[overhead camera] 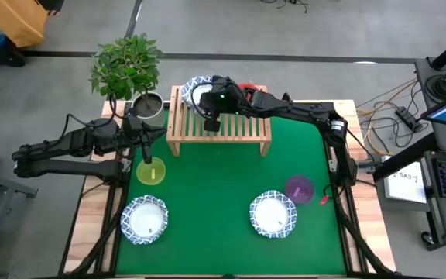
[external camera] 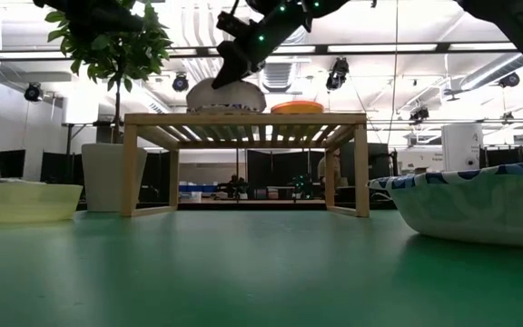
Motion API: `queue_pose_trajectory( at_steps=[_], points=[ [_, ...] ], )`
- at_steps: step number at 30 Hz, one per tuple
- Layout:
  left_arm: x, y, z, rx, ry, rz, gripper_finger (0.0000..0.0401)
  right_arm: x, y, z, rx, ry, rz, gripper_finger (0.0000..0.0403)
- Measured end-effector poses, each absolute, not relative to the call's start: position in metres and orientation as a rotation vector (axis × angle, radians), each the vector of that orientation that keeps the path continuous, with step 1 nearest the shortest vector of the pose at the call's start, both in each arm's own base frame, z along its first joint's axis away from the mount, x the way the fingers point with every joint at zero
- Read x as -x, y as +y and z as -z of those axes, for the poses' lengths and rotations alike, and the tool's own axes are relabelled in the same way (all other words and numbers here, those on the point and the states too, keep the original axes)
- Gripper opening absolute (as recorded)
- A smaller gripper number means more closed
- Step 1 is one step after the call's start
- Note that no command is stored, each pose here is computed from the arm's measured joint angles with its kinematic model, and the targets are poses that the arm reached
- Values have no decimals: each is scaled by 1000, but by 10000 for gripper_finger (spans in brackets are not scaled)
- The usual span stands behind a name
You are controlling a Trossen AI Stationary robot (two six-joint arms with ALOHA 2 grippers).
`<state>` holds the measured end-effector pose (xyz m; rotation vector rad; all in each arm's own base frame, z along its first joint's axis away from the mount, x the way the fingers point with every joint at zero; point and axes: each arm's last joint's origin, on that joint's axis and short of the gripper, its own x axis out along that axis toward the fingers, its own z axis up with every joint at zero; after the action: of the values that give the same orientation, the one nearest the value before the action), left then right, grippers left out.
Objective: Place and stack bowls onto a shelf
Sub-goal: Stack the white patterned bowl on top of the white patterned bowl on the shelf
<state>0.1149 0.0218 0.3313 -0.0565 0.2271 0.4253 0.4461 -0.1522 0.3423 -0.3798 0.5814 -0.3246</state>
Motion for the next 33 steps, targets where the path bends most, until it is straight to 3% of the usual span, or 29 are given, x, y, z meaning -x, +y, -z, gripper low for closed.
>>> queue_pose_trajectory(
  at_steps=[5, 9, 22, 28, 33],
  points=[
    [-115, 22, -331, 83, 221, -428, 0, -445, -151, -340, 333, 597, 331, 135],
    [-115, 22, -331, 97, 219, -430, 0, -447, -139, -345, 309, 601, 309, 151],
    [-128, 23, -327, 137, 241, -429, 0, -425, -57, -367, 119, 763, 196, 150],
    [-161, 27, -326, 80, 182, -418, 0, -409, 5, -363, 81, 769, 109, 137],
    [-195, 35, -323, -23, 166, -471, 0, -385, 45, -357, 126, 712, 194, 136]
  ],
)
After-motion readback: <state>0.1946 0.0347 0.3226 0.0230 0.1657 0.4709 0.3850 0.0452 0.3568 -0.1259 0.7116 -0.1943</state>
